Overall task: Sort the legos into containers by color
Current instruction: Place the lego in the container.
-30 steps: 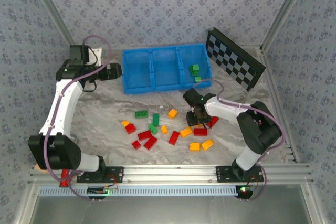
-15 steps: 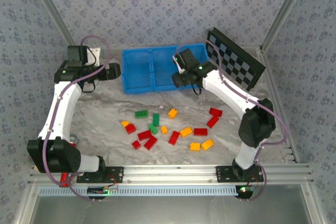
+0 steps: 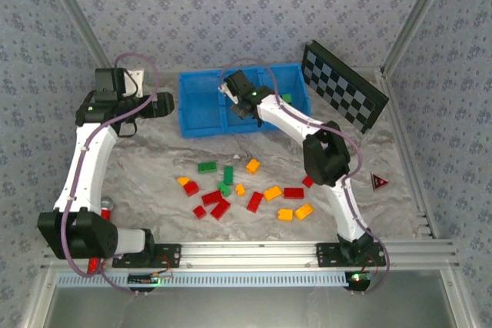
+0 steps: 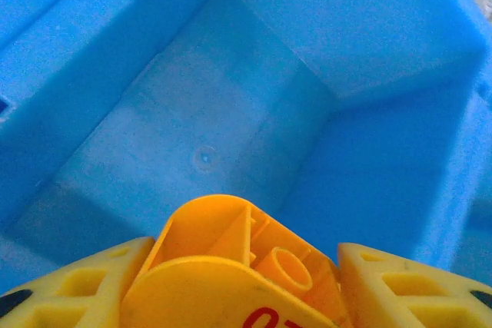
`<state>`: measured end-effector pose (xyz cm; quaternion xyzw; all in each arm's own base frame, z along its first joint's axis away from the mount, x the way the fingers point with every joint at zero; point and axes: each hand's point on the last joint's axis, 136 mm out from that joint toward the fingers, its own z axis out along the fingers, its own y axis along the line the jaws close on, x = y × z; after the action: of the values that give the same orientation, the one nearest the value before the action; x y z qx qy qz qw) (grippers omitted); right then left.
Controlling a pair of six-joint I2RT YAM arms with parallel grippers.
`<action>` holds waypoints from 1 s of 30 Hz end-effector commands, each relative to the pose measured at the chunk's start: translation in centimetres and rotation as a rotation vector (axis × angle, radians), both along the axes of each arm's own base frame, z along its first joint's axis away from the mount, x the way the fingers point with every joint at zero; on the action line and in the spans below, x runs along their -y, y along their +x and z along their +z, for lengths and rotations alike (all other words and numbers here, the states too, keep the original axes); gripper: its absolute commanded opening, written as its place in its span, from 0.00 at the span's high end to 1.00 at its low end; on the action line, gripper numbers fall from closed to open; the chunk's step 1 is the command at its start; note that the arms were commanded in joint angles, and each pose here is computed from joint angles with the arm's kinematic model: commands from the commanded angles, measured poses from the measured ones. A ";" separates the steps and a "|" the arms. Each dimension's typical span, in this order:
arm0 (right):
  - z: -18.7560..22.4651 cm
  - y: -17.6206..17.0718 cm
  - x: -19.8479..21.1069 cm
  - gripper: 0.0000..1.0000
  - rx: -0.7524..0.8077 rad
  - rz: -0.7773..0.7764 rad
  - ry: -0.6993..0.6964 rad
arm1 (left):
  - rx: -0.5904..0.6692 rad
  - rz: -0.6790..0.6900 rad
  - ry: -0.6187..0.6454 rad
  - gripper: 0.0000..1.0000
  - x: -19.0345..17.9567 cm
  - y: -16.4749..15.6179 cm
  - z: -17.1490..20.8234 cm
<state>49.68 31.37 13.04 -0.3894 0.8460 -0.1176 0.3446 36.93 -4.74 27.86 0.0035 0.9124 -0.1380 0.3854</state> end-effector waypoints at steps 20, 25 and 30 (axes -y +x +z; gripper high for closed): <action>-4.8 2.1 -2.8 0.29 -0.060 0.133 -0.067 | -0.028 -0.001 0.014 0.01 -0.2 0.6 -1.0; -2.7 2.2 -2.7 0.24 -0.041 0.132 -0.032 | -0.032 -0.001 0.012 0.01 -0.2 0.7 -1.1; 0.3 2.2 -2.6 0.28 -0.004 0.128 0.002 | -0.026 -0.001 0.013 0.01 -0.3 0.7 -0.9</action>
<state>51.94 33.78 8.11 -0.4578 0.8241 -0.1110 0.3148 37.47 -4.74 26.62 0.0013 0.9192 -0.1375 0.3690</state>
